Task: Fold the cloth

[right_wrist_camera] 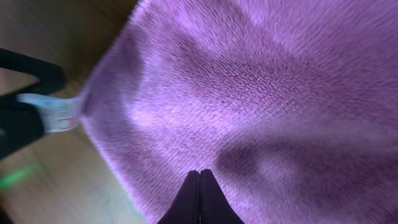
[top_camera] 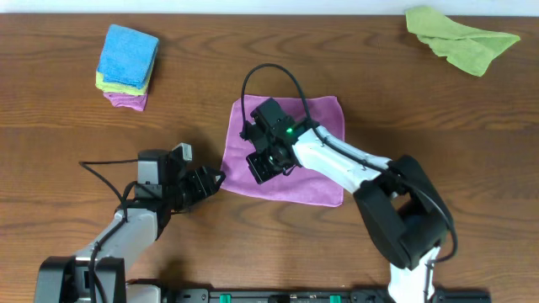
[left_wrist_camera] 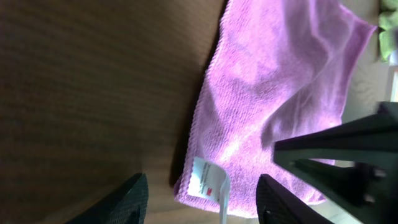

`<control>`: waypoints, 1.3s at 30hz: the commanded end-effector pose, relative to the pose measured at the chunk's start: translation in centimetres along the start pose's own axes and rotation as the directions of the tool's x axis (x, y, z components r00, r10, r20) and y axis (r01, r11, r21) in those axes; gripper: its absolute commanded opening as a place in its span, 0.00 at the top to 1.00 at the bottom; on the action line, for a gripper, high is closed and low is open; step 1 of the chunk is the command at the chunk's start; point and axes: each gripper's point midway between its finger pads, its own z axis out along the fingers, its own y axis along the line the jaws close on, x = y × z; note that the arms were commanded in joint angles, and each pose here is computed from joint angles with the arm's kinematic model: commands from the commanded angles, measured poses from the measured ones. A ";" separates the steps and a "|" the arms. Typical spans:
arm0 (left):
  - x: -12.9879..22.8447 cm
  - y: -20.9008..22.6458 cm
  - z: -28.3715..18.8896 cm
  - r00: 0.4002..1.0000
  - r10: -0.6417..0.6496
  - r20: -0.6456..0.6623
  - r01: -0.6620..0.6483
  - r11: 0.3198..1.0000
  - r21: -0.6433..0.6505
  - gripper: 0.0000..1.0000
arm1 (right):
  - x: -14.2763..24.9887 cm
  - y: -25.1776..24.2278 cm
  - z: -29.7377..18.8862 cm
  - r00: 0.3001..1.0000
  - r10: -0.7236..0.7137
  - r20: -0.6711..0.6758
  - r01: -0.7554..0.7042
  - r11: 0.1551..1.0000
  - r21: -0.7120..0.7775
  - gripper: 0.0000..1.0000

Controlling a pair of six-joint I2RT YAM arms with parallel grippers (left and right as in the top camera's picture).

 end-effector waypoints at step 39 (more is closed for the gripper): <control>4.9 -4.1 1.1 0.948 -0.007 -0.318 0.133 0.917 0.376 0.42 | -0.7 -5.4 3.9 0.993 0.120 0.022 -0.121 0.988 0.091 0.99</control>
